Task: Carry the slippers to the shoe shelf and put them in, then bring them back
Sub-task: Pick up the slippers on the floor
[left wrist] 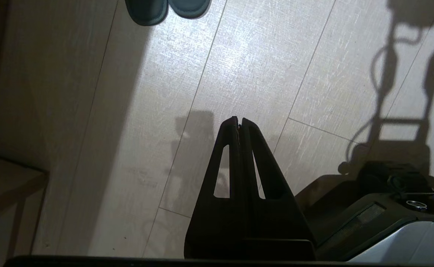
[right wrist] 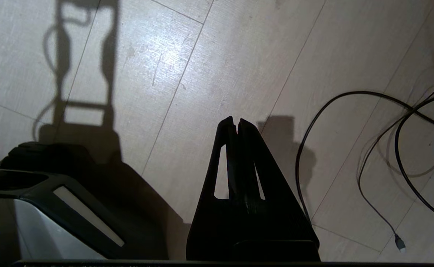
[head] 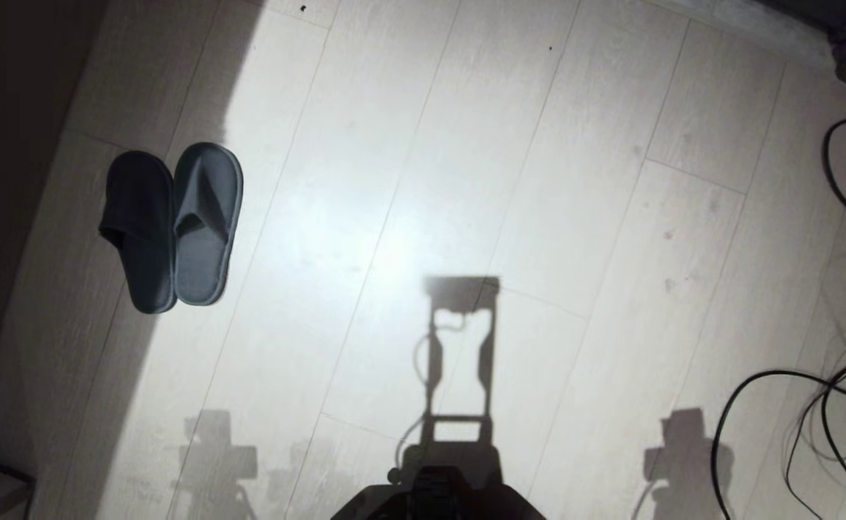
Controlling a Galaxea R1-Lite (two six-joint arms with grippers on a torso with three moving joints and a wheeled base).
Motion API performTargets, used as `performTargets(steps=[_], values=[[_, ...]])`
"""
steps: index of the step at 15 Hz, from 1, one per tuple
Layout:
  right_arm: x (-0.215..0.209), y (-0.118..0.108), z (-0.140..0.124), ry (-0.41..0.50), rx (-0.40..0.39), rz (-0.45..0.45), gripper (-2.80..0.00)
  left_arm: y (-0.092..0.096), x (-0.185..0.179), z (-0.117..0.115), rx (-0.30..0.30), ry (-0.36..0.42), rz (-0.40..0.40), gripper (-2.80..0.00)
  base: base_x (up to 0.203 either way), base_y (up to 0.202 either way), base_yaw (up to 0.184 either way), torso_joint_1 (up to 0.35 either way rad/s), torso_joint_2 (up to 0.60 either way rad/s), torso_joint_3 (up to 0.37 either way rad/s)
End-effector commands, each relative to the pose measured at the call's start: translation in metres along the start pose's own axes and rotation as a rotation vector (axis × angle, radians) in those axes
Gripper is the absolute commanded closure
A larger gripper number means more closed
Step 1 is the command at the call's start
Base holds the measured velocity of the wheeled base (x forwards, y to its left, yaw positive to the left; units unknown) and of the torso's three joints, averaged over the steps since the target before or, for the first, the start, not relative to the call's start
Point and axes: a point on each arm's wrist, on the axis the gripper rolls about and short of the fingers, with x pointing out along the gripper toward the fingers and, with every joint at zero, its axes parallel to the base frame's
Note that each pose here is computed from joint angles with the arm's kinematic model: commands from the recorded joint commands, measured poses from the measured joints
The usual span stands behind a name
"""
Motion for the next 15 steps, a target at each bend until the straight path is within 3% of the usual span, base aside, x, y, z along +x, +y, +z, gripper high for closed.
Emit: performTargets(steps=[1,15], values=[[0.0000,0.0000,-0.0001,0.000,-0.001,0.000,0.00,0.0000,0.0006,-0.0021,-0.001,0.009,0.000,0.00,0.000,0.000,0.000,0.004,0.00,-0.196],[0.0000,0.0000,-0.0001,0.000,-0.001,0.000,0.00,0.0000,0.0006,-0.0021,0.004,0.009,0.000,0.00,0.000,0.000,0.000,0.002,0.00,-0.180]])
